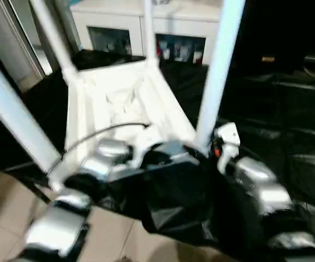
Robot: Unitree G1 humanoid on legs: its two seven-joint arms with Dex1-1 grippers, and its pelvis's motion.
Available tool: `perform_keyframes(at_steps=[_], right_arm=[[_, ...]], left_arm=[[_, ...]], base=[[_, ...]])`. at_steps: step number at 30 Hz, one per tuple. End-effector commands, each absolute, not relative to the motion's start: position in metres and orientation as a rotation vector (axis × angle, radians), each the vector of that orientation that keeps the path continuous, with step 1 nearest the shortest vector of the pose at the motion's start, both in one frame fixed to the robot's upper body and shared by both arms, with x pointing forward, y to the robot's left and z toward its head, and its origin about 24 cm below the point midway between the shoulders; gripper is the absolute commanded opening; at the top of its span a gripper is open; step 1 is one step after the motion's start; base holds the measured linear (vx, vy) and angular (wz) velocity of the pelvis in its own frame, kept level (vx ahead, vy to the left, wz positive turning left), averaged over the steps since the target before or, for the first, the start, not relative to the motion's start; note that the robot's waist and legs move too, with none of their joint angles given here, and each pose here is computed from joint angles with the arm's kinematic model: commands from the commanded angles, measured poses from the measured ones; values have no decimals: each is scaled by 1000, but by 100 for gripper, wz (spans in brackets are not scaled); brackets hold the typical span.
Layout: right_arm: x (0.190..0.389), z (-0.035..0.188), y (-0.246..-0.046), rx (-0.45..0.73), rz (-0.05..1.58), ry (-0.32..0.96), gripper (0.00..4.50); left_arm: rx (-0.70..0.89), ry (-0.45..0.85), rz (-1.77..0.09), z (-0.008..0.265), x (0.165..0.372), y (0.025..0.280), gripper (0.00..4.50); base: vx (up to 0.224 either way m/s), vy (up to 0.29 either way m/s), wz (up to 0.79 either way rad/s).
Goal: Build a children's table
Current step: Rotate leg to tighten
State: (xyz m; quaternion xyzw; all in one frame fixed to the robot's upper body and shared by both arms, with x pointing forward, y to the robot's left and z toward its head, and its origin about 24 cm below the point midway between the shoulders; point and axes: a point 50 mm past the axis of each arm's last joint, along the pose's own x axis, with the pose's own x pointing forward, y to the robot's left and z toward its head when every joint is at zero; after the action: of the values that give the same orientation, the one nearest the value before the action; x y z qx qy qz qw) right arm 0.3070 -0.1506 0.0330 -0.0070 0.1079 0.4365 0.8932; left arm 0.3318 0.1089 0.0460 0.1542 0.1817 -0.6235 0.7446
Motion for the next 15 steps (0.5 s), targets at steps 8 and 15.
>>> perform_keyframes(at_steps=[8, 15], right_arm=[[287, 30, -134, -1, 1218, 280, 384], [284, 30, -136, 8, 1262, 298, 335]], left_arm=[[322, 446, -1581, 48, 318, 116, 0], [324, 446, -1590, 51, 319, 121, 0]], base=[[0, 0, 0], [0, 0, 0]])
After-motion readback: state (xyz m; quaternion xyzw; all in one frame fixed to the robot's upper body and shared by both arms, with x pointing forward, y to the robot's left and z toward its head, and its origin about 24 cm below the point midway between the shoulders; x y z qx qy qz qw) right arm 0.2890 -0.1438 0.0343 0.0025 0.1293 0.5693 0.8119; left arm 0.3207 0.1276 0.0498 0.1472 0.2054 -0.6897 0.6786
